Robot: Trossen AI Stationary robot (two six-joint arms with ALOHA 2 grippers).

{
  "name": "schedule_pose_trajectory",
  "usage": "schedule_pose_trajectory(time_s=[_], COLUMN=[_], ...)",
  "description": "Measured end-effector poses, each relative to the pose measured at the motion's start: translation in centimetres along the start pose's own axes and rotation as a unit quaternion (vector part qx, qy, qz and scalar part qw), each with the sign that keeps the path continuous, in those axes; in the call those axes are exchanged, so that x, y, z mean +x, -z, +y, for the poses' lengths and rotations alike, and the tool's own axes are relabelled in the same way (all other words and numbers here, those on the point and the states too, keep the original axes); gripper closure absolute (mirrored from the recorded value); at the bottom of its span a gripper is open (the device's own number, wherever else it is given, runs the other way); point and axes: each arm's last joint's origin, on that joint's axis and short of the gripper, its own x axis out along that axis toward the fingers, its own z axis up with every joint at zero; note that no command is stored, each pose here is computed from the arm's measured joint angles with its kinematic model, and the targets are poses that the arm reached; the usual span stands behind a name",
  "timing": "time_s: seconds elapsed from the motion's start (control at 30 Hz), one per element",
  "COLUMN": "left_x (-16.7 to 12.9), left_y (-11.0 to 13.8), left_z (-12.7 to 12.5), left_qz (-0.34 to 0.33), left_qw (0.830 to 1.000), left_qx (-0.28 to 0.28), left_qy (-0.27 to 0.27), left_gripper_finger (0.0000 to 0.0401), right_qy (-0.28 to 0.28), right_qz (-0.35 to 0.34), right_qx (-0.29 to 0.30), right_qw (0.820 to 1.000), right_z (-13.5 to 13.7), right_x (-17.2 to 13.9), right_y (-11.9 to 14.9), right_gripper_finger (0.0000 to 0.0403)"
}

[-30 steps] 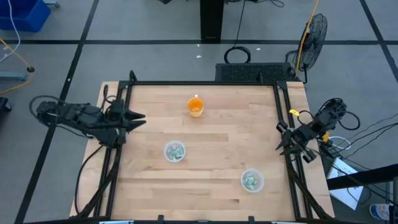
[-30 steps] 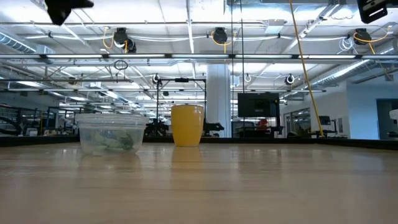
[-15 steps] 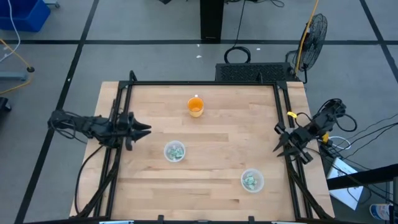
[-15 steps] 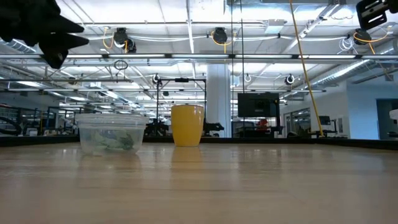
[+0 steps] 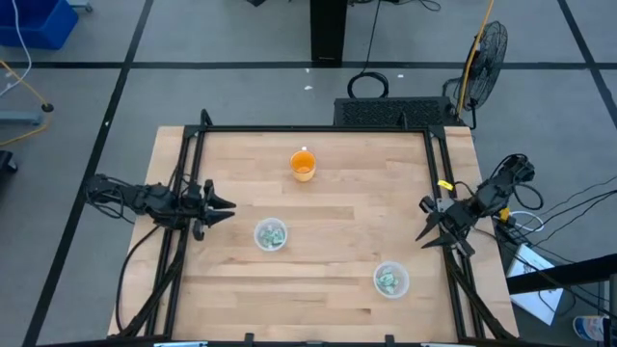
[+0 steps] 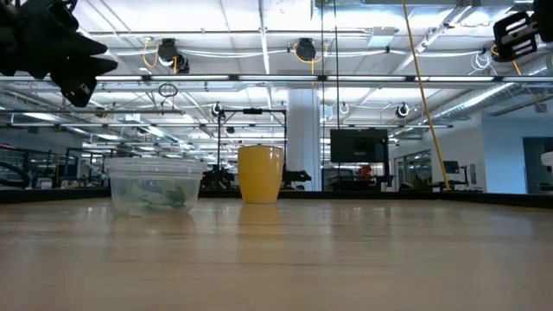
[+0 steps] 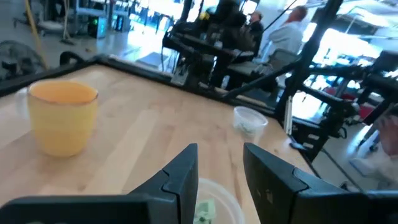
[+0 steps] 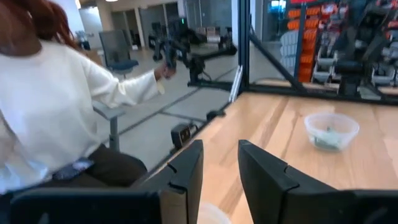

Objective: Pick and place Stevia / Truvia into bins
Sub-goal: Return to Home Position

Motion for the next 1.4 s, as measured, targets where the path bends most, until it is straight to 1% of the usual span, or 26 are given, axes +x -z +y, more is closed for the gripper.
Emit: schedule_pose_trajectory(time_s=[0.1,0.17,0.3,0.37,0.47,0.53,0.67,0.93,1.1,1.4], left_x=[0.1,0.2,0.2,0.1,0.1,0.0,-0.1,0.0,0.0,0.0], left_y=[-0.1,0.0,-0.1,-0.2,-0.2,-0.5,-0.5,-0.4,-0.4,-0.4], left_z=[-0.1,-0.2,-0.4,-0.5,-0.9,-1.1,-1.3,-1.2,-1.1,-1.1], left_qz=[-0.017,-0.016,-0.018,-0.019,-0.016,-0.034,-0.035,-0.027,-0.030,-0.031], left_qw=[1.000,0.999,0.998,0.996,0.987,0.978,0.969,0.973,0.977,0.978], left_qx=[0.007,0.015,0.033,0.050,0.096,0.124,0.151,0.137,0.132,0.131], left_qy=[0.017,0.032,0.054,0.076,0.130,0.162,0.194,0.184,0.165,0.160], left_gripper_finger=[0.0270,0.0270,0.0270,0.0270,0.0270,0.0270,0.0270,0.0270,0.0270,0.0270], right_qy=[0.002,0.004,0.009,0.011,0.014,0.014,0.006,-0.001,-0.001,-0.001], right_qz=[0.020,0.037,0.082,0.098,0.111,0.095,0.064,-0.004,-0.003,-0.005], right_qx=[-0.003,-0.004,-0.008,-0.009,-0.011,-0.010,-0.007,-0.002,-0.002,-0.002], right_qw=[1.000,0.999,0.997,0.995,0.994,0.995,0.998,1.000,1.000,1.000], right_z=[-0.1,-0.2,-0.5,-0.6,-0.6,-0.6,-0.5,-0.3,-0.3,-0.3], right_x=[0.5,0.9,1.8,2.2,2.4,2.5,2.8,2.9,2.9,2.9], right_y=[1.2,2.3,5.2,6.7,6.8,6.5,5.9,4.8,4.8,4.7], right_gripper_finger=[0.0308,0.0309,0.0308,0.0307,0.0309,0.0309,0.0307,0.0308,0.0309,0.0309])
